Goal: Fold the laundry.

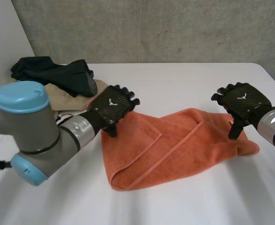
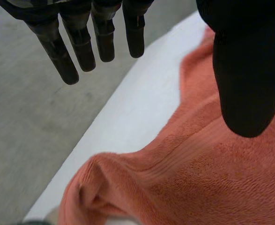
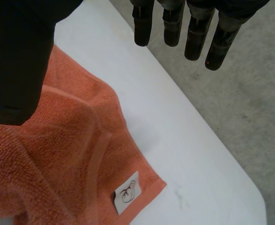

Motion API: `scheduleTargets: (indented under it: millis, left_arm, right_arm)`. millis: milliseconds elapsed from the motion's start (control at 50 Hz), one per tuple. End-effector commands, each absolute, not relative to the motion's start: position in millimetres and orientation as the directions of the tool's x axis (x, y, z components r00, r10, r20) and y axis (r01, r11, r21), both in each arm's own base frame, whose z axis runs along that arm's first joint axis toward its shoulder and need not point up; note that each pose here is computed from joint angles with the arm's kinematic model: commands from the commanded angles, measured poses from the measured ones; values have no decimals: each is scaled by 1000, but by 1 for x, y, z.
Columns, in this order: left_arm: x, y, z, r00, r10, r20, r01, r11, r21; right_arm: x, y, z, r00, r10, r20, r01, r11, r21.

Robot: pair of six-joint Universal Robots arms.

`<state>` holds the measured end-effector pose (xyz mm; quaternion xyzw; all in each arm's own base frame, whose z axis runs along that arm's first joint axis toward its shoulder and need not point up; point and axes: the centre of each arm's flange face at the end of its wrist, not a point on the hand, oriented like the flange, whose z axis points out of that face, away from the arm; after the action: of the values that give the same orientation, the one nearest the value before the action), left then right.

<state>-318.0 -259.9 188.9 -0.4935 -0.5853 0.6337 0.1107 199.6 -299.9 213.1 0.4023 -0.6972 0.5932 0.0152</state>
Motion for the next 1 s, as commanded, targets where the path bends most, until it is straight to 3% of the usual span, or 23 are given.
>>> scheduleTargets:
  millis: [20, 160, 280, 740, 1000]
  left_arm:
    - [-347, -282, 164, -390, 735, -554, 443, -378, -813]
    - [-375, -281, 153, -293, 802, -520, 403, -390, -828]
    - [-391, -282, 138, -251, 832, -495, 407, -373, -834]
    - [-401, -284, 110, -220, 864, -452, 452, -321, -832]
    - [-400, -286, 103, -195, 847, -495, 511, -343, -788]
  right_arm:
    - [199, -298, 198, -675, -560, 481, -590, 18, -807]
    - [198, -294, 192, -677, -567, 470, -593, 41, -804]
    - [195, -292, 186, -681, -570, 460, -594, 63, -802]
    - [195, -289, 173, -676, -594, 436, -596, 92, -798]
    - [195, -289, 172, -675, -595, 436, -596, 91, -797]
